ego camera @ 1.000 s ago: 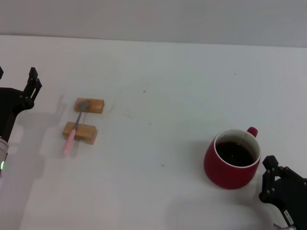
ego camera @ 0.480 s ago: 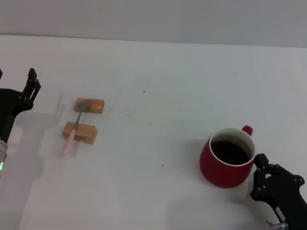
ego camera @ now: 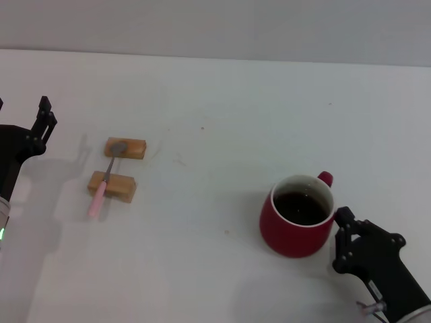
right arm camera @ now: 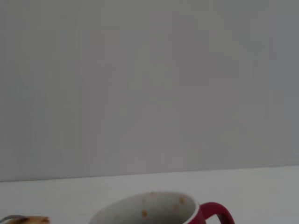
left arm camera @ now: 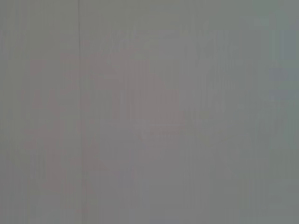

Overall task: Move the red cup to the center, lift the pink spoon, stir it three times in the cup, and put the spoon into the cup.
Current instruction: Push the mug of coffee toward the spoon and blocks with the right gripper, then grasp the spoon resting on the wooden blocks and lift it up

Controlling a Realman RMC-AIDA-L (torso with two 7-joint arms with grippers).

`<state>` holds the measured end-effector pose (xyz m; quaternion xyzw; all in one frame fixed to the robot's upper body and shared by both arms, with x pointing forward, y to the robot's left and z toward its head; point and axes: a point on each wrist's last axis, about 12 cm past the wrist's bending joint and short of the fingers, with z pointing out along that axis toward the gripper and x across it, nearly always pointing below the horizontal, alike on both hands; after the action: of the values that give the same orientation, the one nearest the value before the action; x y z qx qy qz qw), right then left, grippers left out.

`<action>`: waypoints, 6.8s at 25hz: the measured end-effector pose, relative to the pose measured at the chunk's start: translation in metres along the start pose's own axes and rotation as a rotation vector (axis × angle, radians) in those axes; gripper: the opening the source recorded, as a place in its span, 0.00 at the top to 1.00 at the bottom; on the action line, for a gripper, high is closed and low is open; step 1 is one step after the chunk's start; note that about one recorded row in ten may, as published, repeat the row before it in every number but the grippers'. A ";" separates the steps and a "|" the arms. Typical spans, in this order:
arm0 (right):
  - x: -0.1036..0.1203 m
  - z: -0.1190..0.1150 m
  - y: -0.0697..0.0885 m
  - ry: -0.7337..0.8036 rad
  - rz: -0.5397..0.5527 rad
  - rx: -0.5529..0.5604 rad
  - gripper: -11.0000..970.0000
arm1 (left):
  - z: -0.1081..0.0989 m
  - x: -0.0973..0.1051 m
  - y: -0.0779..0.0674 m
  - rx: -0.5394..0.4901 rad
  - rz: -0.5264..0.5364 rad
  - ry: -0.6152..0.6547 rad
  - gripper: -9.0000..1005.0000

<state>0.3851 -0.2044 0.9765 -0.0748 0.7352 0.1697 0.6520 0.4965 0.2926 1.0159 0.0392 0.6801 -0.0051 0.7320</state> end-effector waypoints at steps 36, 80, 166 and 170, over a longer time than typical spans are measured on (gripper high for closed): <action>-0.007 0.047 0.008 0.056 -0.061 -0.140 0.99 | 0.000 0.000 -0.001 0.000 -0.001 0.000 0.21; 0.000 0.020 0.016 0.041 -0.049 -0.157 0.99 | 0.003 -0.001 -0.002 0.010 0.006 -0.004 0.21; -0.018 -0.050 -0.098 -0.154 -0.185 0.495 0.99 | -0.093 0.036 -0.044 0.291 -0.008 0.188 0.22; -0.018 -0.050 -0.098 -0.155 -0.186 0.493 0.99 | -0.091 0.036 -0.045 0.295 -0.005 0.183 0.22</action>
<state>0.3736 -0.3147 0.9844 0.0323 0.6922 -0.0697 0.7176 0.4061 0.2554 0.9714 0.1448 0.7359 -0.1029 0.6534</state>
